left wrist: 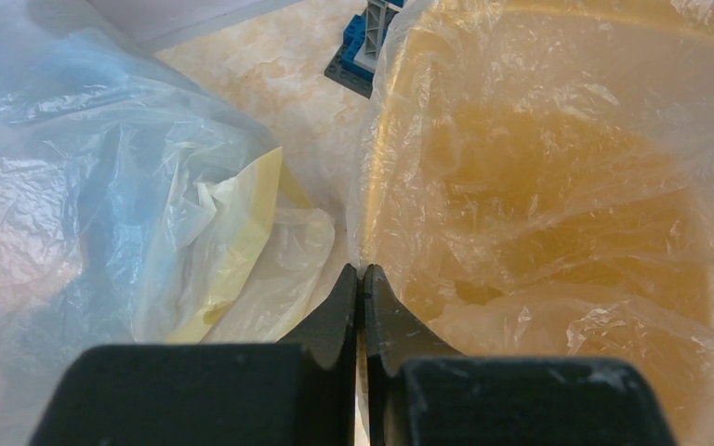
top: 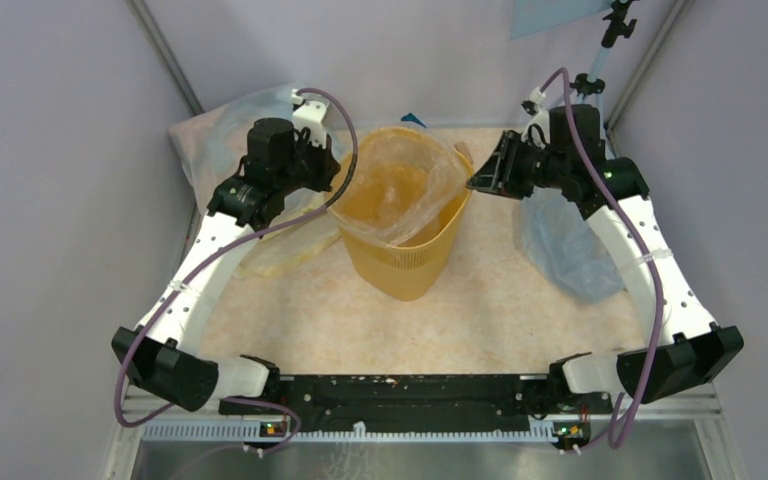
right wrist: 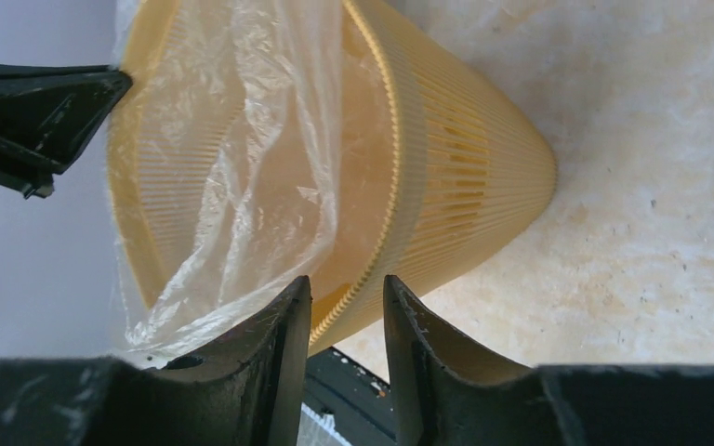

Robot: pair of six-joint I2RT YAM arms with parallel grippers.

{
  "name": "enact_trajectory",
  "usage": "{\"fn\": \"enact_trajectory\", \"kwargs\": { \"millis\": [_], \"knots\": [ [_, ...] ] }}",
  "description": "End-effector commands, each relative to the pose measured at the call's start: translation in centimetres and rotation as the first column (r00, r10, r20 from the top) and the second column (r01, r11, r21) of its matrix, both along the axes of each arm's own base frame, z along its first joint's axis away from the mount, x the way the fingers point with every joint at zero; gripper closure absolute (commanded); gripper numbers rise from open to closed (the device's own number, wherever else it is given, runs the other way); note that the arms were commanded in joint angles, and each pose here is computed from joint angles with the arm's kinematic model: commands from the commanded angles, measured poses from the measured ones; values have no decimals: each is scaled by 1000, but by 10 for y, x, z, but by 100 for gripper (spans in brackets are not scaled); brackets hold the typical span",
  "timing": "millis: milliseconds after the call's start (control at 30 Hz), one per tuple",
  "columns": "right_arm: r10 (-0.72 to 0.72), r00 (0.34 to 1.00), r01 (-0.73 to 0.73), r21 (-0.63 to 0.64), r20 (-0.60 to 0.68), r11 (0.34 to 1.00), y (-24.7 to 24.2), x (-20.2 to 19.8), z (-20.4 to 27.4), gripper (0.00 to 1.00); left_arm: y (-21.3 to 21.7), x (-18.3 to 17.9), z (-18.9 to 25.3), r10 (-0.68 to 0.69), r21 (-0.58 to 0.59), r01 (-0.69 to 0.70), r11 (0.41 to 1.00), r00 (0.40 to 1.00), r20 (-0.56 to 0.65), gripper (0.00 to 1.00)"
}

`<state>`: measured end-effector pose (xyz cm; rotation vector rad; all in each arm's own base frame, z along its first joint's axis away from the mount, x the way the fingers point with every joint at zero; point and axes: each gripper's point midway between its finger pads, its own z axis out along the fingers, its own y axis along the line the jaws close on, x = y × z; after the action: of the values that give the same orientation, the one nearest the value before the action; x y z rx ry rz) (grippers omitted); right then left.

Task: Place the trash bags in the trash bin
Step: Place the trash bag in the trash bin.

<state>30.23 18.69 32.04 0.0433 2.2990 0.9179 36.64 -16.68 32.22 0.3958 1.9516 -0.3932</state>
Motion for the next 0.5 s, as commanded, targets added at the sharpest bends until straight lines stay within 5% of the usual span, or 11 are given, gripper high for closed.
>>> {"fn": "enact_trajectory", "kwargs": {
  "millis": [0,167,467],
  "knots": [
    [34,993,-43,82,110,996,9,6,35,61,0,3,35,4,-46,0,999,995,95,100],
    [30,992,-41,95,121,995,12,8,42,56,0,3,34,4,-45,0,999,996,93,100],
    [50,994,-56,64,98,996,26,18,34,64,-2,3,35,1,-53,4,999,996,94,100]
  ]
}}
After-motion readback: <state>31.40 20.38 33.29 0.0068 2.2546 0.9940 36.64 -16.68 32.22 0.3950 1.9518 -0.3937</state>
